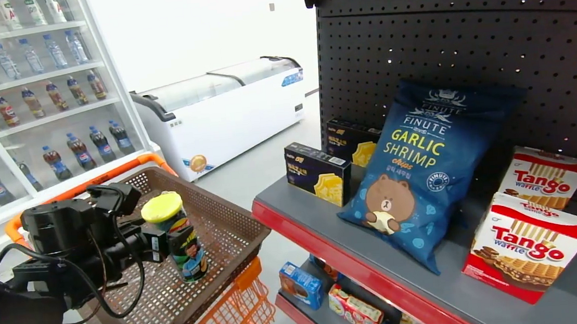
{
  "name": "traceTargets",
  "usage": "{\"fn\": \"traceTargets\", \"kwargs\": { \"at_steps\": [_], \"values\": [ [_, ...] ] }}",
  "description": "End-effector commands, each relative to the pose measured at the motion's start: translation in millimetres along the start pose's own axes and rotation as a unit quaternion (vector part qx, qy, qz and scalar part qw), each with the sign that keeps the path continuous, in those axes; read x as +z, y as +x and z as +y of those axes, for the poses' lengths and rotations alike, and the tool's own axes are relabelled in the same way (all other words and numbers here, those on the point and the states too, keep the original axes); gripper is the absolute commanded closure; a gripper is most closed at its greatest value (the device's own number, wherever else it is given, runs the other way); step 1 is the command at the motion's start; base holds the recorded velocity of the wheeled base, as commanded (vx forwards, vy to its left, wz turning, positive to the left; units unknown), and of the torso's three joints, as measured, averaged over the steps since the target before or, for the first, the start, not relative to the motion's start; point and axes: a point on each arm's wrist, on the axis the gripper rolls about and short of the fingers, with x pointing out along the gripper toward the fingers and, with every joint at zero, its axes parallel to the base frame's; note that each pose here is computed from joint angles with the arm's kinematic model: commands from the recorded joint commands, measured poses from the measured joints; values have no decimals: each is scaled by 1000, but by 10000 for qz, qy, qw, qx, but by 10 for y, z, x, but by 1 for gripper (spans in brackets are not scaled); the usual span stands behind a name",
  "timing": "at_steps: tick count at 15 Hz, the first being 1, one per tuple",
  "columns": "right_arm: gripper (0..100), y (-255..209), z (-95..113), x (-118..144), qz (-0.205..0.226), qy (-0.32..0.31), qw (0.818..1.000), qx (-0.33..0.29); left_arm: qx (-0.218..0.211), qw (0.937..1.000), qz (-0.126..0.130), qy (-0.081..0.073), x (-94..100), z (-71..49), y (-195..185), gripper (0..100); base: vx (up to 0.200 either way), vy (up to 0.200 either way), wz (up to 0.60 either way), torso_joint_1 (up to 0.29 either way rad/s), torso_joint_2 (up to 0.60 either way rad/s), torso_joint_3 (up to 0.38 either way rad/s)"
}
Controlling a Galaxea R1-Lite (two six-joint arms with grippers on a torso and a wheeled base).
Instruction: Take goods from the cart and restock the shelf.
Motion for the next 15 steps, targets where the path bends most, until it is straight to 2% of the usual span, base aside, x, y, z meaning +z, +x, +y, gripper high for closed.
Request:
{"fn": "traceTargets", "kwargs": {
  "at_steps": [1,6,11,12,15],
  "values": [
    [0,0,0,1,-3,0,10000,-3,-12,9994,348,-43,-238,-12,124,0,0,0,0,0,0,0],
    [0,0,0,1,-3,0,10000,-3,15,9998,183,-22,-431,18,392,0,0,0,0,0,0,0],
    [0,0,0,1,-3,0,10000,-3,11,9999,152,-6,-462,48,629,0,0,0,0,0,0,0],
    [0,0,0,1,-3,0,10000,-3,6,9999,137,-1,-457,46,643,100,0,0,0,0,0,0],
    [0,0,0,1,-3,0,10000,-3,-27,9999,121,0,-435,7,647,100,0,0,0,0,0,0]
  ]
}}
